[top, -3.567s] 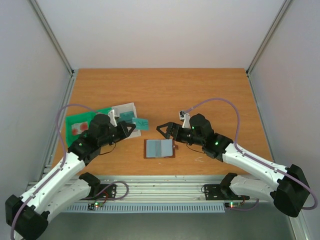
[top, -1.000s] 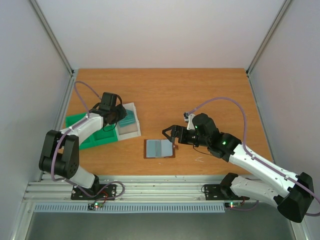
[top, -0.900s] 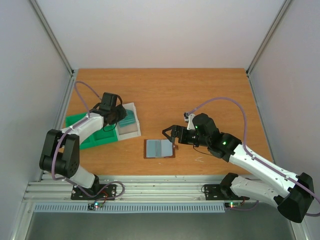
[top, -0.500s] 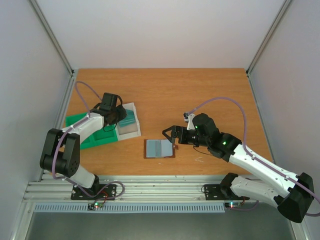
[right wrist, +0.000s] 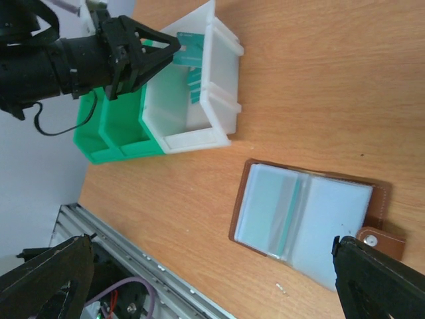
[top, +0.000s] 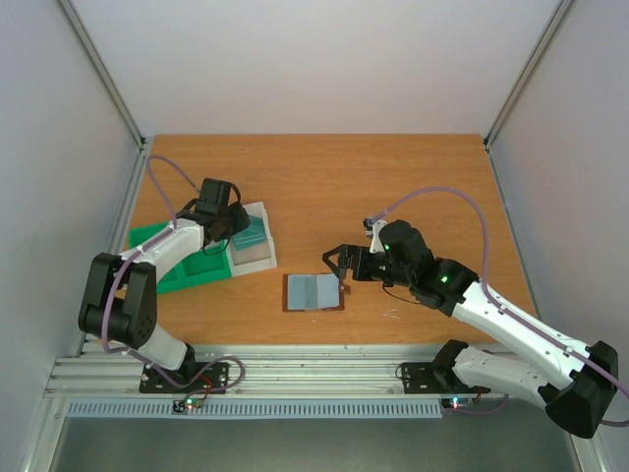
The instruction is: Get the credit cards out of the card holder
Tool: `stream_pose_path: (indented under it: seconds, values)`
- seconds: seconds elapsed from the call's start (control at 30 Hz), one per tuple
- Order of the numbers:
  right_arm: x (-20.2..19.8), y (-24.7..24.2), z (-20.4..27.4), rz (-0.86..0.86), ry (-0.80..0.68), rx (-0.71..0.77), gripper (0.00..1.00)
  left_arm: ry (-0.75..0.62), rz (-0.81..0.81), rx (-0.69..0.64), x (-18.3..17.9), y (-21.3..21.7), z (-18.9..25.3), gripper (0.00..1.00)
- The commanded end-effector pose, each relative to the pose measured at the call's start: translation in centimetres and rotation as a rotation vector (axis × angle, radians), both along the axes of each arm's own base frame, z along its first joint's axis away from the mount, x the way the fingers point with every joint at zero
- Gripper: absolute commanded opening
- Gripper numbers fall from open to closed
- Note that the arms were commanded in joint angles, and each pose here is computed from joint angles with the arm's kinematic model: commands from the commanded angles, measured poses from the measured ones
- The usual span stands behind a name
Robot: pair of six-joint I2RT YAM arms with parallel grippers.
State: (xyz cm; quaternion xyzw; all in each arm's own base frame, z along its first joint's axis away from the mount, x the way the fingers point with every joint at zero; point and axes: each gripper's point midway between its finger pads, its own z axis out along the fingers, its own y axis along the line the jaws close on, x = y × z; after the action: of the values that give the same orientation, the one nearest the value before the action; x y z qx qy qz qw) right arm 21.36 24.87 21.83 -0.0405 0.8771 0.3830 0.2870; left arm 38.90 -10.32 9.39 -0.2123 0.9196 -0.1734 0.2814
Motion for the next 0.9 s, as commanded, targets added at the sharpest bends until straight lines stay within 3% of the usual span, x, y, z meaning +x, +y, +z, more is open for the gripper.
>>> stream_pose_path:
  seconds: [0.0,0.2,0.43,0.57,0.7,0.77,0.83,0.87]
  values:
    - [0.8,-1.3,1.0,-0.054,-0.036,-0.049,0.98,-0.055,-0.009,-0.002,0.8,0.0,1.9,0.3]
    - [1.3,-1.4,0.5,-0.098,0.013,-0.076,0.98,-0.085,-0.008,0.001,0.5,0.2,3.5,0.36]
    - [0.5,-0.1,2.1,-0.013,0.017,-0.04,0.98,-0.123,-0.049,-0.017,-0.5,-0.2,5.5,0.53]
    - [0.8,-0.4,1.1,-0.037,0.051,-0.077,0.98,-0.135,-0.084,-0.035,-1.6,-0.5,6.9,0.68]
    - [0.7,0.2,0.7,-0.013,0.071,-0.076,0.98,-0.153,-0.118,-0.059,-3.4,-0.8,8.0,0.71]
    - [0.7,0.6,0.5,0.002,0.078,-0.075,0.98,-0.162,-0.127,-0.067,-4.4,-0.7,8.4,0.79]
    - [0.6,1.1,0.2,0.026,0.083,-0.069,0.99,-0.163,-0.134,-0.071,-5.6,-0.6,8.5,0.97]
    - [0.6,1.4,-0.1,0.038,0.09,-0.068,0.98,-0.162,-0.138,-0.074,-6.1,-0.5,8.6,0.99]
